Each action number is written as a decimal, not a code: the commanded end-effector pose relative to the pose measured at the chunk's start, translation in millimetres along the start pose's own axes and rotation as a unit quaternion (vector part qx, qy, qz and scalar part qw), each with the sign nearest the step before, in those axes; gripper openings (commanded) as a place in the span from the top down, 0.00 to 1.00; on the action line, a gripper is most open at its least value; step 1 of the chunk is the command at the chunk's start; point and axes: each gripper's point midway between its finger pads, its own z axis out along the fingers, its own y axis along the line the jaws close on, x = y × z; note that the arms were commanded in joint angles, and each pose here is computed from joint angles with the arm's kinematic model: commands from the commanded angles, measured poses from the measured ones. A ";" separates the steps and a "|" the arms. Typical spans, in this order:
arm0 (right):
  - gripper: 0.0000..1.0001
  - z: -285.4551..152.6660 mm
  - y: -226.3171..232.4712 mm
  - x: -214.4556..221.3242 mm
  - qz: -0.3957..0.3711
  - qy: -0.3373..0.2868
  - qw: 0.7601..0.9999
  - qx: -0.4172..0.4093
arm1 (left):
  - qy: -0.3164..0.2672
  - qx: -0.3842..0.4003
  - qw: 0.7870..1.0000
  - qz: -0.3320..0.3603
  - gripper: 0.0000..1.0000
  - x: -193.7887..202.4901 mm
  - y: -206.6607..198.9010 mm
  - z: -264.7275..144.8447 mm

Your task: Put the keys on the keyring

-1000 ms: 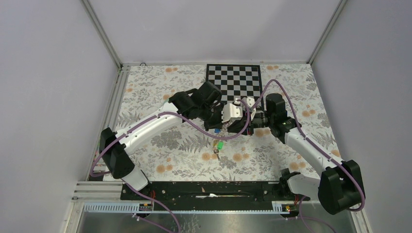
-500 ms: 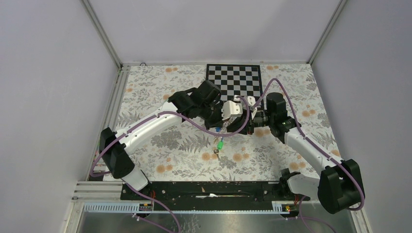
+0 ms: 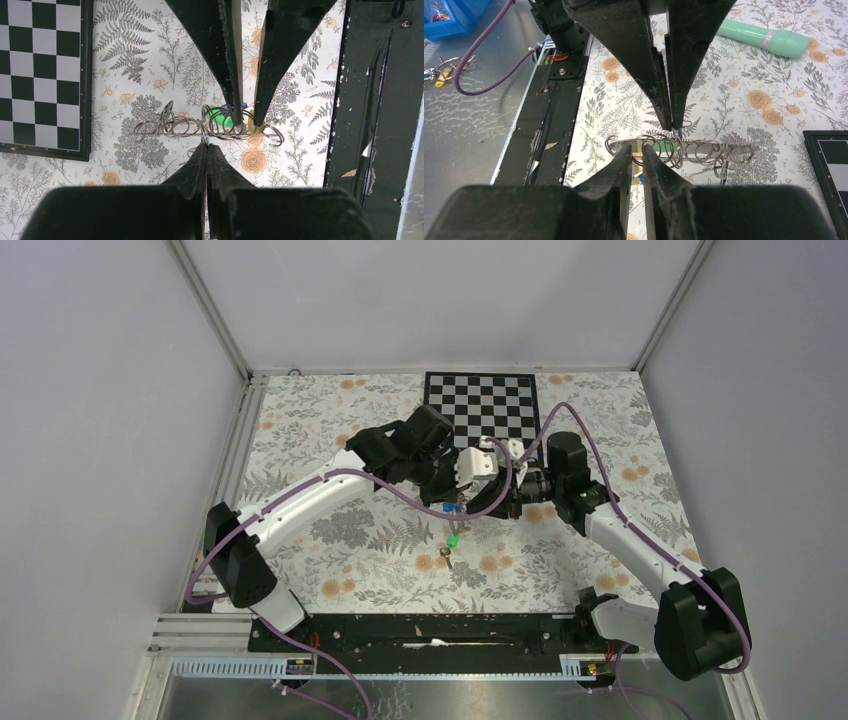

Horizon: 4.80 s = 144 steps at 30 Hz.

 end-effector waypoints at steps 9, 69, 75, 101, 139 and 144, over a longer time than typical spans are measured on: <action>0.81 -18.1 -13.3 -35.5 -0.063 0.002 0.996 0.055 | -0.054 0.020 0.996 0.064 1.00 -14.7 -11.7 -7.7; 0.80 10.6 -10.2 4.0 -0.004 -0.002 1.000 0.013 | -0.079 0.037 0.996 0.026 1.00 -28.6 -8.6 -3.8; 0.81 13.4 -7.7 2.5 -0.005 -0.002 1.000 0.006 | -0.077 0.041 0.996 0.023 1.00 -27.4 -8.7 -1.1; 1.00 7.2 1.6 -58.4 -0.032 -0.068 0.997 -0.033 | -0.196 0.041 0.978 0.055 0.64 -35.9 4.8 -36.8; 1.00 1.7 -7.8 -67.8 -0.012 -0.115 0.993 0.009 | -0.267 0.150 0.951 0.041 1.00 -30.8 -23.4 -22.2; 1.00 2.3 -9.5 -55.8 -0.015 -0.100 0.995 0.013 | -0.264 0.122 0.956 0.038 0.97 -33.9 -13.1 -24.1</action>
